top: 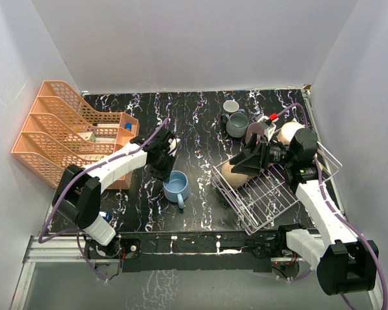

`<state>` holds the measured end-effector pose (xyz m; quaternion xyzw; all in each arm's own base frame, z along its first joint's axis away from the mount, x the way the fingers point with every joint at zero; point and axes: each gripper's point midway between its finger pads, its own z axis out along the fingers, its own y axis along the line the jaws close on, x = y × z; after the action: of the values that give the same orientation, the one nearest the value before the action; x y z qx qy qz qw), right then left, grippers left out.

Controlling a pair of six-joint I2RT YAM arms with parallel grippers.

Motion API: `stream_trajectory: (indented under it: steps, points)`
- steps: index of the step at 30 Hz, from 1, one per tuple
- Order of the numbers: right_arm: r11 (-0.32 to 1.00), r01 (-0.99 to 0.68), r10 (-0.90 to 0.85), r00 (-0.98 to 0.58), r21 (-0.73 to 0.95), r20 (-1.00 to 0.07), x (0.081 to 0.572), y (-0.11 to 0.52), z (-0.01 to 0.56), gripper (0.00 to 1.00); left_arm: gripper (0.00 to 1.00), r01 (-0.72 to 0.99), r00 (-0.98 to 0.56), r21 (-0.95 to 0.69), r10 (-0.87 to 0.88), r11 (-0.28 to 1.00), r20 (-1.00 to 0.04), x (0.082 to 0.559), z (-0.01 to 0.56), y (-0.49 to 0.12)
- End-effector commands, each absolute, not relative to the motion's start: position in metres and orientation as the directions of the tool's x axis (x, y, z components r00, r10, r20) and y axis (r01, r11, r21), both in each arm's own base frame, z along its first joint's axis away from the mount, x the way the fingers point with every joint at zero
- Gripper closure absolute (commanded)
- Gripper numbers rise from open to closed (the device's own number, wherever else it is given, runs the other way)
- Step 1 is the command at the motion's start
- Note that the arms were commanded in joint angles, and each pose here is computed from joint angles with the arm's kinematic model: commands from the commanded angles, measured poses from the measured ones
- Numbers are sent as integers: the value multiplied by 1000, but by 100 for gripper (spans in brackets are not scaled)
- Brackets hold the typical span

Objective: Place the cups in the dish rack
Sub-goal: Pick up the cup at the center of the board.

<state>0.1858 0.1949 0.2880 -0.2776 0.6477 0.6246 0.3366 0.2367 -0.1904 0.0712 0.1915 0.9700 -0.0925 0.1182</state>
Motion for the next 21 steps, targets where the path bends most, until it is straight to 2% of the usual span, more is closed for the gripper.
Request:
stream_trajectory:
  steps: [1, 4, 7, 11, 16, 21]
  points:
    - [56, -827, 61, -557, 560, -828, 180, 193, 297, 31, 81, 395, -889, -143, 339, 907, -308, 241, 74, -193]
    - [54, -825, 59, -560, 563, -827, 180, 193, 297, 31, 84, 391, -887, -142, 332, 909, -321, 240, 74, -189]
    - [49, -825, 56, -561, 563, -826, 179, 193, 298, 31, 100, 389, -883, -158, 319, 908, -344, 238, 77, -189]
    - [22, -825, 33, -564, 564, -825, 174, 193, 300, 31, 100, 368, -863, -222, 243, 903, -442, 238, 102, -193]
    - [-32, -816, -10, -577, 577, -816, 169, 201, 306, 31, 100, 337, -789, -420, 9, 842, -615, 235, 167, -206]
    - [-74, -787, -56, -610, 613, -790, 175, 215, 321, 32, 100, 376, -642, -651, -321, 660, -697, 229, 238, -218]
